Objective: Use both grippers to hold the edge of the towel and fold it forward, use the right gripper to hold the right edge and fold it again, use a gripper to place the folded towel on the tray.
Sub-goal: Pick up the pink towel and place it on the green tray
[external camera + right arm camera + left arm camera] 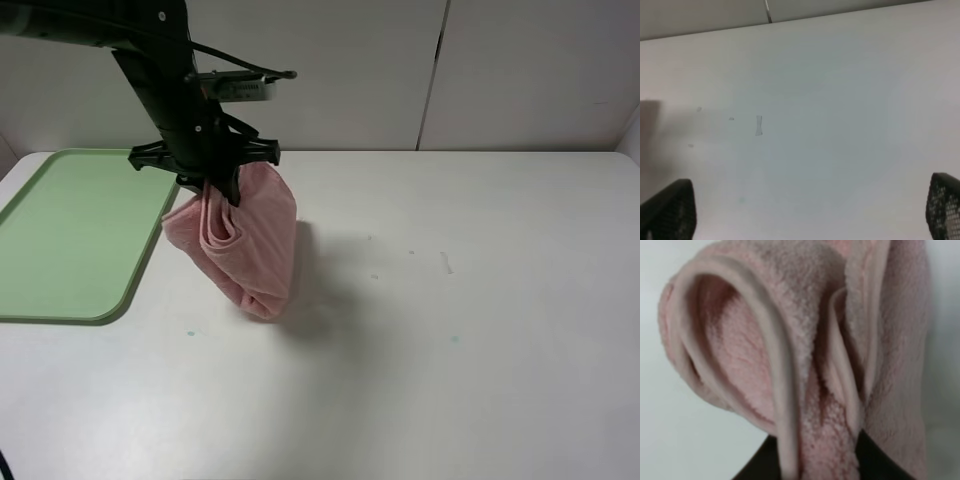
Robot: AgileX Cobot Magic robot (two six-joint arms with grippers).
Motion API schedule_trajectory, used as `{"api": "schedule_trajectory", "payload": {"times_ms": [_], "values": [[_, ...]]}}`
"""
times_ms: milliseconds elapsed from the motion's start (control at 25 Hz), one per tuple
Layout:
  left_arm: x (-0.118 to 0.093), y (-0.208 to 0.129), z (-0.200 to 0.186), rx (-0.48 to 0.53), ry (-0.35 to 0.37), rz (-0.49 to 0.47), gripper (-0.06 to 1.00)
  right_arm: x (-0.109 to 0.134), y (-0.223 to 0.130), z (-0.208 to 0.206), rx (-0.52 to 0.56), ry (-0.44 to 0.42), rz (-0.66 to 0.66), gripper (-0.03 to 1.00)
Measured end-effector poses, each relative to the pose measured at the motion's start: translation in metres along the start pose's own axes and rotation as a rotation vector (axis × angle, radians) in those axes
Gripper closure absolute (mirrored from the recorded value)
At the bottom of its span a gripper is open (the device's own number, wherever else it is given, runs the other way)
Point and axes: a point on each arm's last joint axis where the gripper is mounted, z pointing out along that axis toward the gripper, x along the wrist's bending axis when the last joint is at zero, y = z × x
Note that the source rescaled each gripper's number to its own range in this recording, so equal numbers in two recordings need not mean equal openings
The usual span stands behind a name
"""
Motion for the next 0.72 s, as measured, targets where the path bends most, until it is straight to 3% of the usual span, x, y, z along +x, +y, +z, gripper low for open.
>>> {"api": "schedule_trajectory", "payload": {"times_ms": [720], "values": [[0.128, 0.017, -0.006, -0.037, 0.007, -0.083, 0.76, 0.000, 0.000, 0.000, 0.000, 0.000, 0.000, -0.03]]}}
